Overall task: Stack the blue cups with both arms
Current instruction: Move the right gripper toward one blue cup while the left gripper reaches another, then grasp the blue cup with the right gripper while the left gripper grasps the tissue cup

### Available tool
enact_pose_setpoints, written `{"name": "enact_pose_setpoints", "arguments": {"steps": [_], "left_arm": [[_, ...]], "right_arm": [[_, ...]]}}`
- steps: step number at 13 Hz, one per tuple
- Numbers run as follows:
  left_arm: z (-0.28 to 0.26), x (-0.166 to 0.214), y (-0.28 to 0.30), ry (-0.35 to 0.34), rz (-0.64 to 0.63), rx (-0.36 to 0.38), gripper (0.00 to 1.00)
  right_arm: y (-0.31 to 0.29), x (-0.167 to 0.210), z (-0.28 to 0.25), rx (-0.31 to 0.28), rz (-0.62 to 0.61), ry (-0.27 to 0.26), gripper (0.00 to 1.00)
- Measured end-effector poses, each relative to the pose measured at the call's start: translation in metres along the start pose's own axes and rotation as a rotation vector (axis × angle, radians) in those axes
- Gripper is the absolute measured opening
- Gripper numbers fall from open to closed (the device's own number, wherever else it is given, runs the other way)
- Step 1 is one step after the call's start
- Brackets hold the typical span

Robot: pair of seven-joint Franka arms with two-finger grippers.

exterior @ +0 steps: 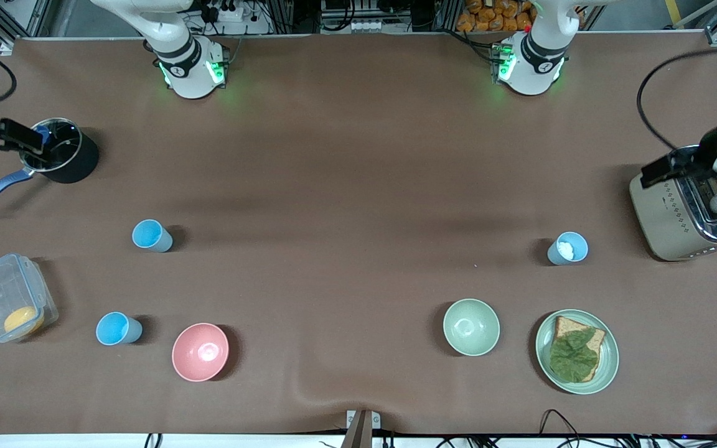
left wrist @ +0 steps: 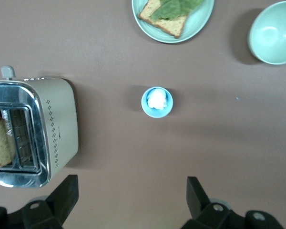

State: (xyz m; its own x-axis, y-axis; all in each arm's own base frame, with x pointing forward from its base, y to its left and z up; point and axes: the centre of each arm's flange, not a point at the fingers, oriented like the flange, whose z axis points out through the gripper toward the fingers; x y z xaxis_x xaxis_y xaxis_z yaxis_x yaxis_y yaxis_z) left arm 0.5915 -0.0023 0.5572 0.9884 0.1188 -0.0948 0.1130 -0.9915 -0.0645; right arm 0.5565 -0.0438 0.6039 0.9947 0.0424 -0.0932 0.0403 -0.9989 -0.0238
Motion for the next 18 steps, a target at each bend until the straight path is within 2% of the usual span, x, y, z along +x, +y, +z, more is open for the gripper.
{"name": "enact_pose_setpoints", "arguments": {"steps": [4, 6, 8, 11, 15, 16, 17, 18], "left_arm": [[0.115, 0.043, -0.014, -0.011, -0.022, -0.008, 1.0], [0.177, 0.044, -0.012, -0.017, -0.019, -0.012, 1.0], [0.228, 0.04, -0.009, -0.01, -0.013, -0.017, 1.0], [0.266, 0.038, -0.006, -0.028, -0.009, -0.018, 1.0], [0.29, 0.04, -0.005, -0.039, -0.011, -0.022, 0.96], [0.297, 0.041, -0.005, -0.044, -0.016, -0.028, 0.89], [0.304, 0.042, -0.006, -0.048, -0.023, -0.035, 0.89], [0.31, 0.043, -0.006, -0.05, -0.025, -0.037, 0.83]], "right_arm": [[-0.001, 0.036, 0.055, 0.005, -0.01, -0.067, 1.0], [-0.015, 0.044, 0.07, 0.005, -0.034, -0.097, 1.0], [-0.028, 0.05, 0.091, 0.005, -0.055, -0.154, 1.0], [-0.021, 0.065, 0.139, 0.012, -0.044, -0.245, 1.0], [0.006, 0.078, 0.165, 0.018, -0.004, -0.268, 1.0], [0.013, 0.079, 0.171, 0.021, 0.007, -0.272, 1.0], [0.023, 0.082, 0.178, 0.023, 0.021, -0.265, 1.0], [0.032, 0.085, 0.188, 0.024, 0.032, -0.255, 1.0]]}}
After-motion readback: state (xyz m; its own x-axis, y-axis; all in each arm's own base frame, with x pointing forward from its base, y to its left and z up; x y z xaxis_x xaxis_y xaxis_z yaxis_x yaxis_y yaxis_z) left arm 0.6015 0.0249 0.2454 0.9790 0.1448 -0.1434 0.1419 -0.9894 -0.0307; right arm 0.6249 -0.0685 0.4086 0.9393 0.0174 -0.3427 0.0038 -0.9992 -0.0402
